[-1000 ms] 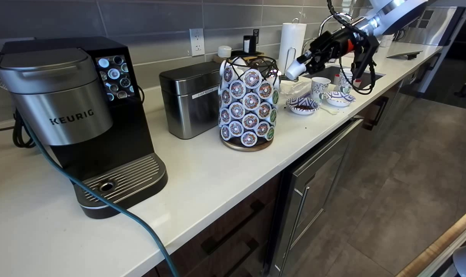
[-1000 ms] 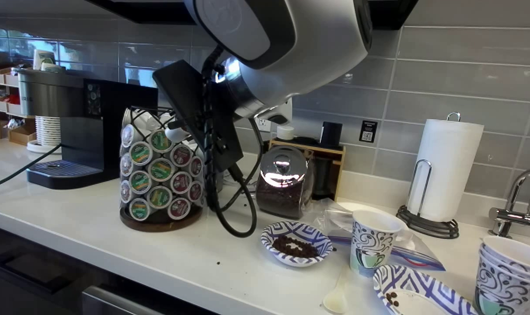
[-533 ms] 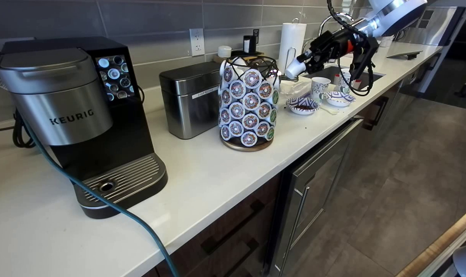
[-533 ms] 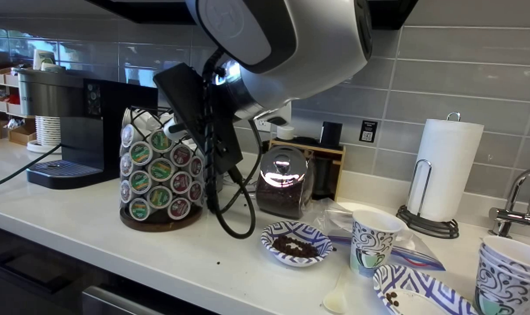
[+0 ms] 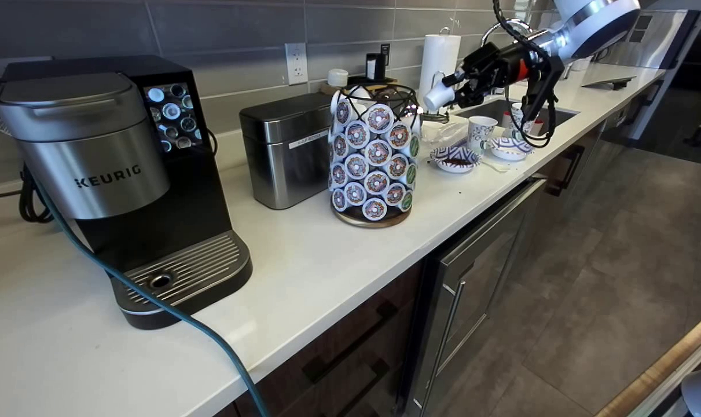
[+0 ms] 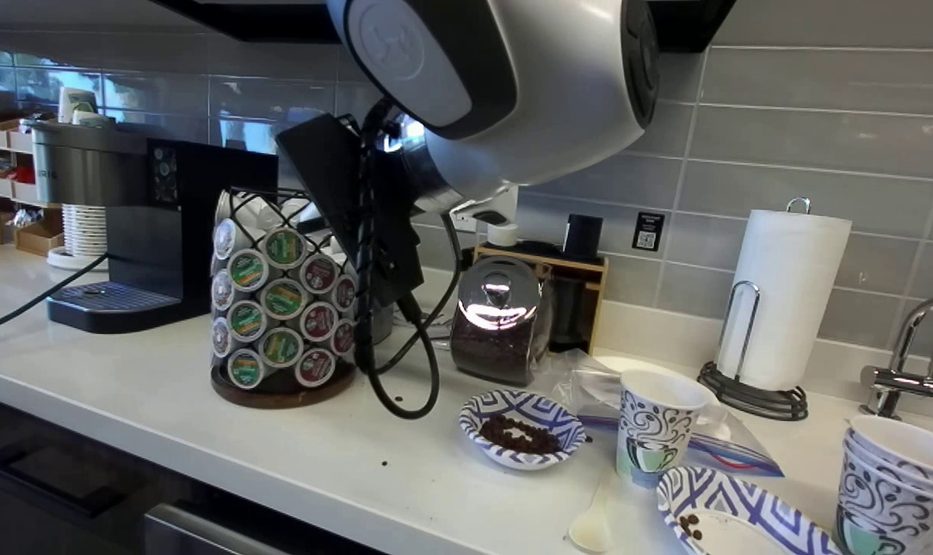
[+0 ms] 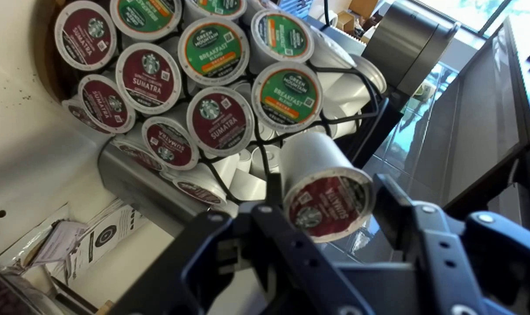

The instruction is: Put the white object on the rack

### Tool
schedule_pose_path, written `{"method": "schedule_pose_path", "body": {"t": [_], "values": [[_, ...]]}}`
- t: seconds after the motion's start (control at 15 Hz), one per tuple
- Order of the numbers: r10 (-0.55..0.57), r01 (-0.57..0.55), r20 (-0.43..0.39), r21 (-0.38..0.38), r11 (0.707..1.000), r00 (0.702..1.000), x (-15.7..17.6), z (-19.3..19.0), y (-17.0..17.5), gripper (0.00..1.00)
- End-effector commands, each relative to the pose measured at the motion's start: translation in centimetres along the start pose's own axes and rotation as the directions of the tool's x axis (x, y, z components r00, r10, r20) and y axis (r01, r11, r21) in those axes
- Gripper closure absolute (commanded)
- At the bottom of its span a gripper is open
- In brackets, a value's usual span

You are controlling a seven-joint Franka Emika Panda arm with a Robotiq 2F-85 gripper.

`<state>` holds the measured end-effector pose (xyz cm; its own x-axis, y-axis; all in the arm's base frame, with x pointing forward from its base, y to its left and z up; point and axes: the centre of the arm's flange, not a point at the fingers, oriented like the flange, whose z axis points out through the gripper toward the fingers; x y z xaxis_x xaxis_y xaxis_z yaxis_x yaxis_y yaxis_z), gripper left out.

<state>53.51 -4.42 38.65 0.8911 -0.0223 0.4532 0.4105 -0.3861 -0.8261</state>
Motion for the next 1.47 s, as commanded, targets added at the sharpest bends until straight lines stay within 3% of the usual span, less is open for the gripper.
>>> {"method": "schedule_pose_path", "body": {"t": [0.0,0.4,1.4], "values": [[0.015,-0.011,-0.056,0.06,0.998,0.998,0.3,0.7,1.0,0.72],[0.081,-0.069,-0.106,0.114,0.991,0.991,0.3,1.5,2.0,0.72],[0.213,-0.189,-0.096,0.217,0.958,0.972,0.2,3.7,3.9,0.72]]}}
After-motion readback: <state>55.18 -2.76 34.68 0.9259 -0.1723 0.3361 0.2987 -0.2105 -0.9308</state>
